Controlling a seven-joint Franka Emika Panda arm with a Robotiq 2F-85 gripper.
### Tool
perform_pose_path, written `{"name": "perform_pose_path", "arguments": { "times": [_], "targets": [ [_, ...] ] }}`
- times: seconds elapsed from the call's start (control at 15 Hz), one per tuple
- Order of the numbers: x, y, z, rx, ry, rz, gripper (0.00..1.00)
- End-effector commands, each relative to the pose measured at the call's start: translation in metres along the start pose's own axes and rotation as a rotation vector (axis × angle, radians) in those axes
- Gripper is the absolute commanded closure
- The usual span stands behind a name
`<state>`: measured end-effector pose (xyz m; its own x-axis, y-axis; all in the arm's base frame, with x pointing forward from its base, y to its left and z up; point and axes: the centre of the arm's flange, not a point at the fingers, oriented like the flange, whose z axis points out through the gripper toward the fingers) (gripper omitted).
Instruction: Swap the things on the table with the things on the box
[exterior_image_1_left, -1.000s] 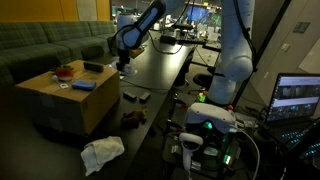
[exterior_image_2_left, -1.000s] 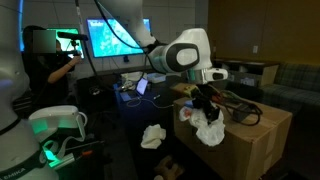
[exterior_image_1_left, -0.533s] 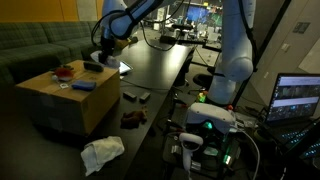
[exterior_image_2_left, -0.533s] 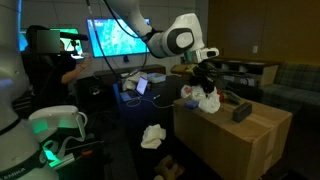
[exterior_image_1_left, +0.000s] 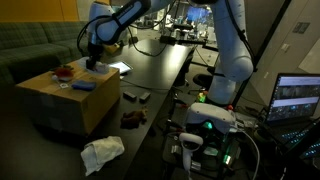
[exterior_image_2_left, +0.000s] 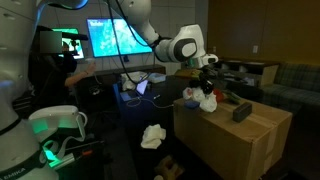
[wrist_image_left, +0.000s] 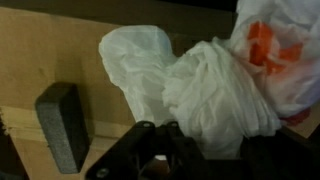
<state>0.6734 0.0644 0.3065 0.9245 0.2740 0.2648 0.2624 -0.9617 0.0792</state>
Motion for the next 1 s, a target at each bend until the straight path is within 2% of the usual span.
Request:
{"name": "perform_pose_path", "arguments": {
  "times": [0.0,0.27,0.33,0.4,0.53,0.93],
  "targets": [
    [0.027,-0.001,0.025,0.031,0.013,-0.031,0.88],
    [0.031,-0.007,0.049,0.001,0.019,-0.034,0.87],
    [0.034,-0.007,0.053,-0.002,0.020,-0.034,0.81],
    [0.034,-0.008,0.055,-0.005,0.024,-0.036,0.62],
    [0.040,-0.009,0.050,-0.017,0.042,-0.037,0.51],
    [0.054,0.000,0.008,-0.019,0.114,-0.034,0.06]
  ]
}}
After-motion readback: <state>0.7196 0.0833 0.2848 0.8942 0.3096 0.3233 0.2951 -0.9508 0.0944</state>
